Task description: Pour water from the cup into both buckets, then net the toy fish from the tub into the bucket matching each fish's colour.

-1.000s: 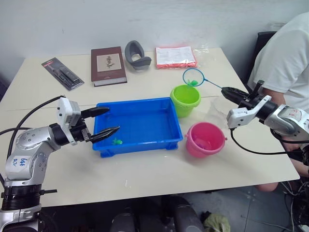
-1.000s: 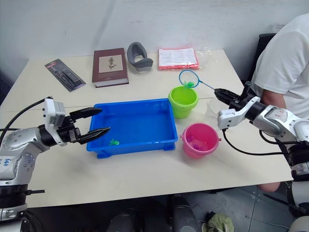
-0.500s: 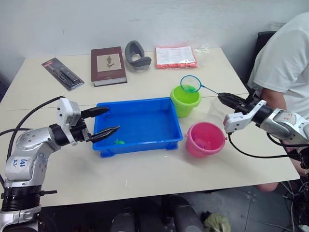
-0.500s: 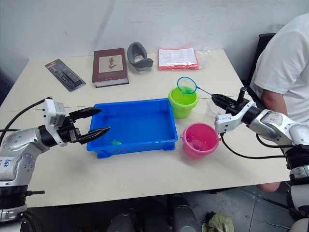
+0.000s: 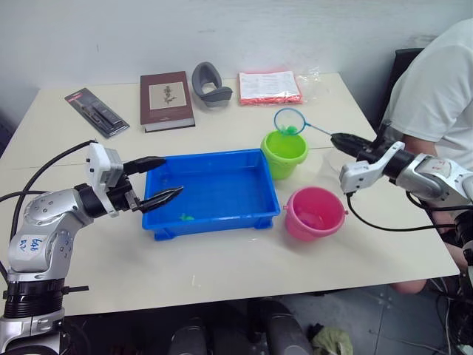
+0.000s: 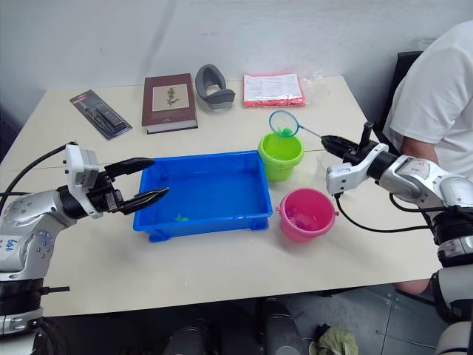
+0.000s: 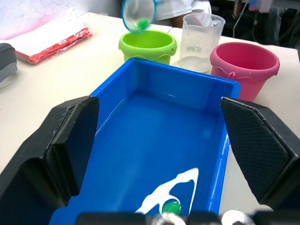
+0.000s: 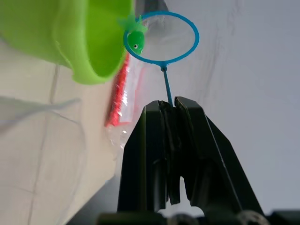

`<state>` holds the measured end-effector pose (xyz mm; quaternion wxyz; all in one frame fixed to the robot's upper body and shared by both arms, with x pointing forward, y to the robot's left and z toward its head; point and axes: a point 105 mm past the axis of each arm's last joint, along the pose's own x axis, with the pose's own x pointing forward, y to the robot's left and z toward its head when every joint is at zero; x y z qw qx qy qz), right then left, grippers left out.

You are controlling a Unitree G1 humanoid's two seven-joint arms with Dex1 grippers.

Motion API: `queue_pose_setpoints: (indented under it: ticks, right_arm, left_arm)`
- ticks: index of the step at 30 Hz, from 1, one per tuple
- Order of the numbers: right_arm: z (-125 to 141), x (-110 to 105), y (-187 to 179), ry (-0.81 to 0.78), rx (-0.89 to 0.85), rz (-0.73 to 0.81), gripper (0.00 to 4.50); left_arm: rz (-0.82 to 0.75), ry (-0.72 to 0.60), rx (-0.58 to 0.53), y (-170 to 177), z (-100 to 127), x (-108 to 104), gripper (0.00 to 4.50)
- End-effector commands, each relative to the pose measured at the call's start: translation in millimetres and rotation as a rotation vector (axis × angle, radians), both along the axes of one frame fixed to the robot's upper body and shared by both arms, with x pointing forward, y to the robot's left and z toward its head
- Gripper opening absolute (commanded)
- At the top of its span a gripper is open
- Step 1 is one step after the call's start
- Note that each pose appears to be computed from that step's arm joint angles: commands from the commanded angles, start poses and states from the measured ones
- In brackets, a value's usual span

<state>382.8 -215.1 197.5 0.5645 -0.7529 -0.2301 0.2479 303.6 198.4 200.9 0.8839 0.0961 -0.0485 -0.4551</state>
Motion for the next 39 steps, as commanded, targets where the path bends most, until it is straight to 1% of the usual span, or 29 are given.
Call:
queue_pose_setpoints:
  ticks: [1, 4, 6, 8, 10, 11, 13, 18, 19, 21, 23, 25, 27, 30, 31, 32, 34, 35, 36, 39]
  right_arm:
    - [20, 3, -8, -0.044, 0.054, -0.035, 0.0]
    - [25, 0, -4, -0.027, 0.097, -0.007, 0.0]
    - [20, -1, -9, -0.006, 0.079, -0.023, 0.0]
    - [28, 1, -18, -0.068, 0.098, -0.061, 0.0]
    - [20, -6, -7, -0.044, 0.049, 0.012, 0.0]
    - [24, -5, -7, -0.057, 0.058, 0.008, 0.0]
    - [33, 5, -20, -0.094, 0.085, -0.074, 0.0]
    - [16, -5, -9, -0.059, -0.004, 0.018, 0.0]
    - [18, -7, -9, -0.069, 0.003, 0.032, 0.0]
    - [31, -4, -15, -0.113, 0.036, 0.0, 0.0]
    - [49, 1, -24, -0.194, 0.063, -0.049, 0.0]
    - [59, 1, -27, -0.235, 0.069, -0.062, 0.0]
    - [49, -2, -21, -0.21, 0.073, -0.028, 0.0]
    - [6, -7, -10, -0.077, -0.004, 0.02, 0.0]
    - [3, -10, -7, -0.075, -0.024, 0.047, 0.0]
    - [9, -10, -8, -0.093, -0.013, 0.044, 0.0]
    - [40, -8, -11, -0.208, 0.033, 0.027, 0.0]
    - [46, -8, -13, -0.219, 0.044, 0.019, 0.0]
    - [47, -10, -13, -0.222, 0.047, 0.026, 0.0]
    - [35, -12, -16, -0.19, 0.04, 0.02, 0.0]
  left_arm:
    - [0.002, -0.046, -0.001, -1, 9, -2, 4.44]
    - [0.003, -0.042, -0.008, -3, 7, -2, 4.44]
    - [0.006, -0.042, -0.016, -3, 7, -2, 4.44]
    - [0.009, -0.04, -0.019, -4, 5, -1, 4.44]
    - [0.012, -0.041, -0.024, -4, 5, -1, 4.44]
    - [0.012, -0.042, -0.023, -5, 5, 0, 4.44]
    - [0.015, -0.045, -0.023, -5, 6, 1, 4.44]
    - [0.027, -0.064, -0.033, -4, 8, 3, 4.44]
    - [0.028, -0.066, -0.032, -5, 8, 2, 4.44]
    - [0.026, -0.067, -0.025, -6, 7, 2, 4.44]
    - [0.032, -0.07, -0.031, -5, 8, 2, 4.44]
    - [0.038, -0.071, -0.036, -4, 8, 2, 4.44]
    - [0.04, -0.067, -0.036, -3, 5, 1, 4.44]
    - [0.039, -0.069, -0.045, -5, 5, 3, 4.44]
    - [0.035, -0.069, -0.045, -6, 5, 3, 4.44]
    - [0.031, -0.07, -0.042, -7, 5, 4, 4.44]
    - [0.03, -0.076, -0.044, -7, 7, 4, 4.44]
    - [0.032, -0.078, -0.045, -7, 7, 4, 4.44]
    - [0.032, -0.08, -0.045, -7, 8, 4, 4.44]
    - [0.032, -0.079, -0.038, -5, 7, 5, 4.44]
